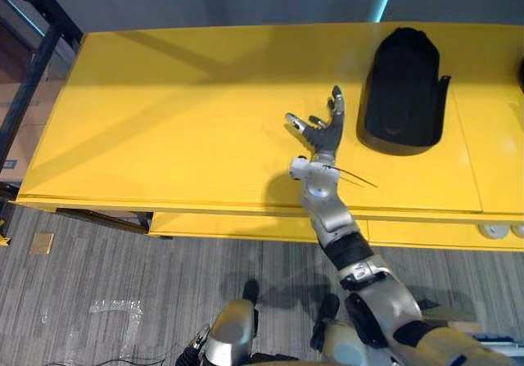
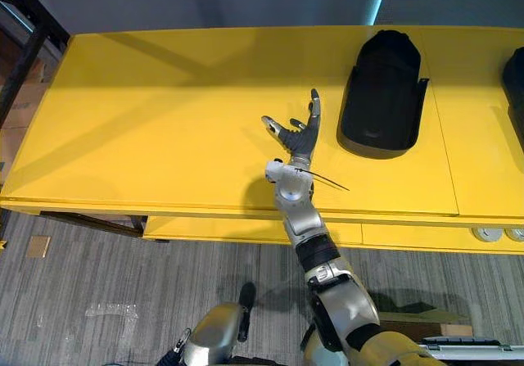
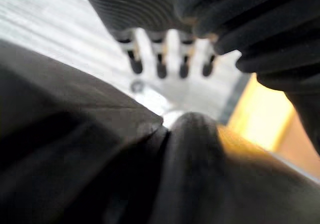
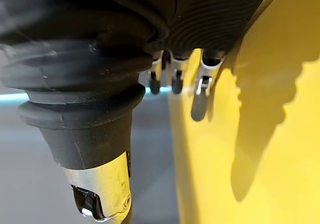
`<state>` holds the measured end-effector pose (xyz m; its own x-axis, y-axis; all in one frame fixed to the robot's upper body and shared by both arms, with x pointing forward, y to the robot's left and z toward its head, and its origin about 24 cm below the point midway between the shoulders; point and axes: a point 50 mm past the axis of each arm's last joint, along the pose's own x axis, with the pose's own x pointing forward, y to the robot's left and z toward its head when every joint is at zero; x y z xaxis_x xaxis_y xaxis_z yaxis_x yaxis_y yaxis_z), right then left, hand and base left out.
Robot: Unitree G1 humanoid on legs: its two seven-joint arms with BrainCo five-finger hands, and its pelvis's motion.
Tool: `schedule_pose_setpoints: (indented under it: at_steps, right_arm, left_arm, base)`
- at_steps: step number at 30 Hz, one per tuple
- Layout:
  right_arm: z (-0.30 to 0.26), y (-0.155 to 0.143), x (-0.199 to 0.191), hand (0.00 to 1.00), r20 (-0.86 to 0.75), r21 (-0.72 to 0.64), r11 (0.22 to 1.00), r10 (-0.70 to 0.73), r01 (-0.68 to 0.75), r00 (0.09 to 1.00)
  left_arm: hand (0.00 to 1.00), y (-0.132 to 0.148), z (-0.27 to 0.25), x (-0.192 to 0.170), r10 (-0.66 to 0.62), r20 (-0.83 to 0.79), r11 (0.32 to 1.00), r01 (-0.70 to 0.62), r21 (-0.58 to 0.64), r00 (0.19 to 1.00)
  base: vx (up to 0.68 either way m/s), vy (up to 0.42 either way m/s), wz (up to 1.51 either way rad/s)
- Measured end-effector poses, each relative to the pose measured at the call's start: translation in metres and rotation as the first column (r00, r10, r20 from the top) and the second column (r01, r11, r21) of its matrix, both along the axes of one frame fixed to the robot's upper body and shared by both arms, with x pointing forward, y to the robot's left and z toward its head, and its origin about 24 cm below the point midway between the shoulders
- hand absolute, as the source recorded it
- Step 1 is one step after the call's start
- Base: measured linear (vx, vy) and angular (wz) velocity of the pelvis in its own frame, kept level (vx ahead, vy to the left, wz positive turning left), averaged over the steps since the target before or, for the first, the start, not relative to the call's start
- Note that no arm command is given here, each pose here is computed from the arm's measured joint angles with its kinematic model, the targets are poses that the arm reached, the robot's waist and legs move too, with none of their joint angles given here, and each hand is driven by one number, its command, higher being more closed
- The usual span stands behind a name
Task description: Walk over and take plastic housings, then place them on the shelf
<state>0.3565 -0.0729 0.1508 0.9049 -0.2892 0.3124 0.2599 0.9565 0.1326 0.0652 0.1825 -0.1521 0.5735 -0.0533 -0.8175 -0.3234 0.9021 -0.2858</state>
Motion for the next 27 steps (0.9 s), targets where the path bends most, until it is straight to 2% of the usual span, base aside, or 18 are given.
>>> schedule_pose_setpoints:
  at_steps: [9, 27]
  right_arm:
    - [0.0, -0.012, -0.002, 0.0, 0.019, 0.003, 1.0, -0.027, 0.027, 0.999]
    - [-0.008, -0.018, -0.011, 0.0, 0.019, 0.007, 1.0, -0.02, 0.02, 1.0]
  left_arm:
    - [0.0, 0.002, 0.0, 0.002, -0.007, 0.0, 1.0, 0.007, 0.004, 1.0]
    - [0.0, 0.004, -0.001, 0.0, -0.015, -0.027, 1.0, 0.015, 0.002, 1.0]
  base:
    - [-0.01, 0.007, -0.04]
    - [0.0, 0.005, -0.04]
